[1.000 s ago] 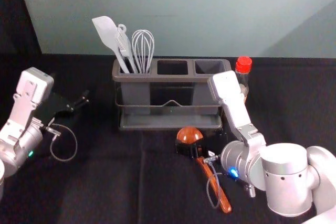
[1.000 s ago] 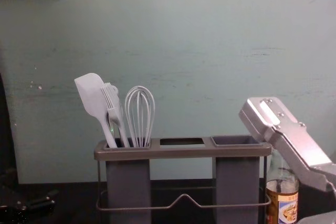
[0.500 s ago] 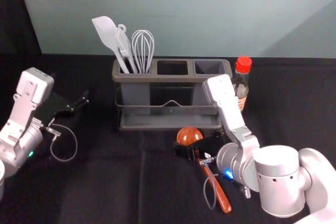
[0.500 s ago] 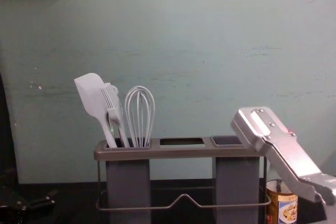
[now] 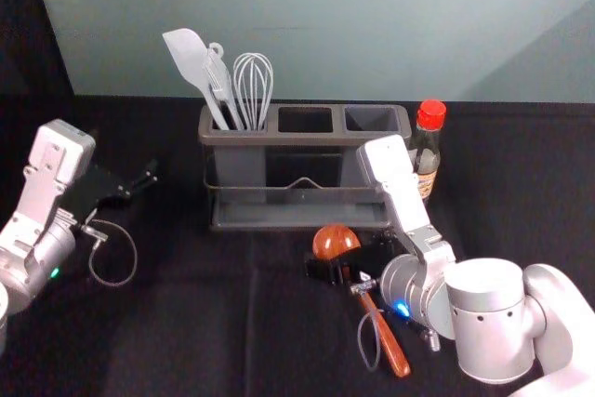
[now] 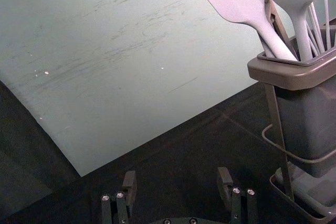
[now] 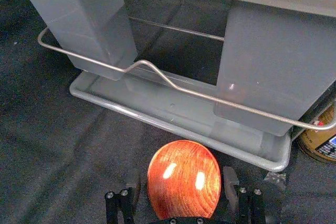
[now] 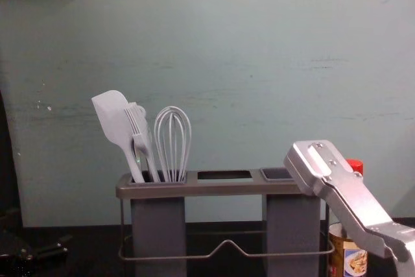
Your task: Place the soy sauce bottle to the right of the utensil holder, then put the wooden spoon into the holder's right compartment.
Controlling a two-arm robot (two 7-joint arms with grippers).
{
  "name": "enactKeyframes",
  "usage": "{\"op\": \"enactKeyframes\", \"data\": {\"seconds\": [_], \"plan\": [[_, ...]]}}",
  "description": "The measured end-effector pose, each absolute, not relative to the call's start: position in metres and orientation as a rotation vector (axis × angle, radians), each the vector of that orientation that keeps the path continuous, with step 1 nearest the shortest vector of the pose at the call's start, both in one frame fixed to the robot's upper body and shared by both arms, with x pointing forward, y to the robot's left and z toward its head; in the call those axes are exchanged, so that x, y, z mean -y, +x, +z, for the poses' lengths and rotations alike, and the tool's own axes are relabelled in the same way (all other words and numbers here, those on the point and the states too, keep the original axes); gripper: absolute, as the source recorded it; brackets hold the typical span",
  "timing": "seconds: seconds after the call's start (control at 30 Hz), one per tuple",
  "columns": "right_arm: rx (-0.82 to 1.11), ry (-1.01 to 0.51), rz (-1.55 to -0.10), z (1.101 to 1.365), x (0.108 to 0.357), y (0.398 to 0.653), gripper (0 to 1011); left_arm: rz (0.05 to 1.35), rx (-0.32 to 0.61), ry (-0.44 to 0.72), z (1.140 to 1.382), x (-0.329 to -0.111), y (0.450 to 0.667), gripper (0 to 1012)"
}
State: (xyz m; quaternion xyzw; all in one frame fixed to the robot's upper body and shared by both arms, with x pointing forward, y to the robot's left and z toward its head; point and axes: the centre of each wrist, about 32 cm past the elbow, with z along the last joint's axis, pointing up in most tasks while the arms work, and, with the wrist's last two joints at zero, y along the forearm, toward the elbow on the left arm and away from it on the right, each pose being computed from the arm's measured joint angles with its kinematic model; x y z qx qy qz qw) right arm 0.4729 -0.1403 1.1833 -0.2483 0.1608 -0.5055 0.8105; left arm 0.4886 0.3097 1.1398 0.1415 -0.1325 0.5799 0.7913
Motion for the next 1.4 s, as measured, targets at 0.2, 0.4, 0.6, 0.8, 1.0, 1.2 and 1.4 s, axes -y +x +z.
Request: {"op": "enactKeyframes", "data": {"seconds": [0.2, 0.4, 0.6, 0.8, 1.0, 1.2, 1.4], "plan": [[-0.339, -0.538, -1.087, 1.18, 0.14, 0.474, 927, 1.248, 0.285, 0.304, 1.14, -0.31, 0.489, 1005], [-0.326, -0.549, -1.091, 1.18, 0.138, 0.474, 836, 1.248, 0.285, 0.304, 1.14, -0.31, 0.489, 1005], [-0.307, -0.545, -1.092, 1.186, 0.139, 0.472, 836, 1.248, 0.285, 0.304, 1.14, -0.31, 0.489, 1005], [-0.286, -0.534, -1.066, 1.199, 0.147, 0.462, 836, 1.248, 0.285, 0.304, 1.14, -0.31, 0.489, 1005], [-0.258, -0.542, -1.0, 1.209, 0.158, 0.452, 836, 1.248, 0.285, 0.304, 1.14, -0.31, 0.489, 1005], [-0.19, -0.539, -0.855, 1.222, 0.186, 0.438, 836, 1.248, 0.285, 0.304, 1.14, -0.31, 0.489, 1005], [-0.135, -0.485, -0.753, 1.231, 0.209, 0.431, 836, 1.248, 0.285, 0.304, 1.14, -0.31, 0.489, 1005]]}}
